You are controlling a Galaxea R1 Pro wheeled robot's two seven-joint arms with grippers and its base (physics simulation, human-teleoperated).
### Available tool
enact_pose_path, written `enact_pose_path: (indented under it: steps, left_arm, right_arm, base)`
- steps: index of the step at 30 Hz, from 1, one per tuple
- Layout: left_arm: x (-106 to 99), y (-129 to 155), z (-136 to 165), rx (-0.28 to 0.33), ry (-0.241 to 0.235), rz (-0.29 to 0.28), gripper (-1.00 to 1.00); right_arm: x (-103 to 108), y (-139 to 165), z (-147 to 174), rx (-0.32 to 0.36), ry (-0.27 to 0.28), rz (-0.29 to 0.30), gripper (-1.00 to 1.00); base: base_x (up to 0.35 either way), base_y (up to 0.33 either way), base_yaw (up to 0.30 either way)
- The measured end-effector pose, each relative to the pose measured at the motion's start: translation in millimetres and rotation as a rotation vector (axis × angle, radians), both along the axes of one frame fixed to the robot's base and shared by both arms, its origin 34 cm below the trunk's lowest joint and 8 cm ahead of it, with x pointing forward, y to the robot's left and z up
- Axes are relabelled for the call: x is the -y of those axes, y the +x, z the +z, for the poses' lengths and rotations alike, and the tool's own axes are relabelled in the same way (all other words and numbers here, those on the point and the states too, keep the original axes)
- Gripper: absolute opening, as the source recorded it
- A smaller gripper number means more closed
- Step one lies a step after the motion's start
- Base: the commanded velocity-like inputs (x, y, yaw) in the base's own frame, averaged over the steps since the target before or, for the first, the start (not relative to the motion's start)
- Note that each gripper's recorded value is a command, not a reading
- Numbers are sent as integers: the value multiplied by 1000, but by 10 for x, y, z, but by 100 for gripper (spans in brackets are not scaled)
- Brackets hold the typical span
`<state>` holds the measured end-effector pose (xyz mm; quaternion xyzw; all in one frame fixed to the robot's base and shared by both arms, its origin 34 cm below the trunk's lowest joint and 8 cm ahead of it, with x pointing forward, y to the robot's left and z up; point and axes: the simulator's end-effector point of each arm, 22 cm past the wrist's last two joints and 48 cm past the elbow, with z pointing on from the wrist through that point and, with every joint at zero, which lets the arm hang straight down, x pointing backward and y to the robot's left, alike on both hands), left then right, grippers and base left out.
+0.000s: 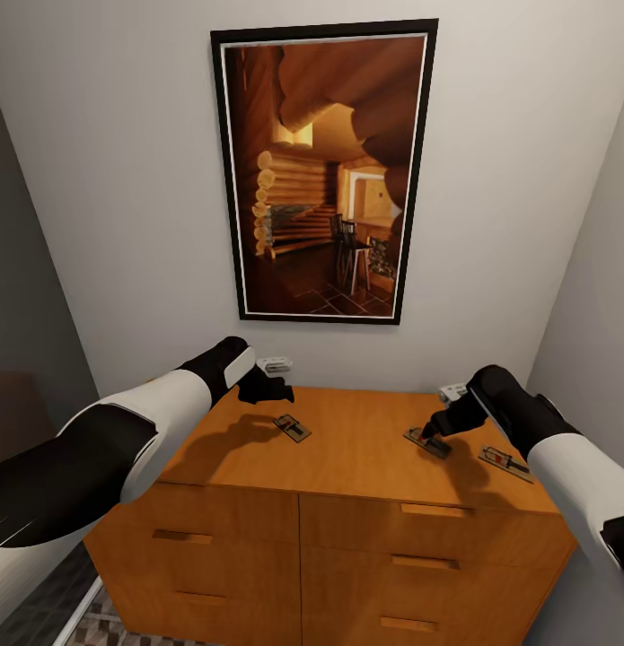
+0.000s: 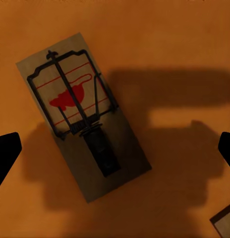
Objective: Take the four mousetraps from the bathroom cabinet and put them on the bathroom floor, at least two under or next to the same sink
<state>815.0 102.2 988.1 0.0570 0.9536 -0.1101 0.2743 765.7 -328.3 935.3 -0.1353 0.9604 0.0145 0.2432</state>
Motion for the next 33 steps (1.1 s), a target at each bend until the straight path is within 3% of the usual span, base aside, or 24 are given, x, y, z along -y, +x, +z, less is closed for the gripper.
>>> enact_pose_path:
  steps: [33]
  left_arm:
    - [-11, 7, 5, 4, 3, 2, 100]
  right_arm:
    - [-67, 4, 4, 0, 14, 7, 100]
  base:
    - [25, -12, 0]
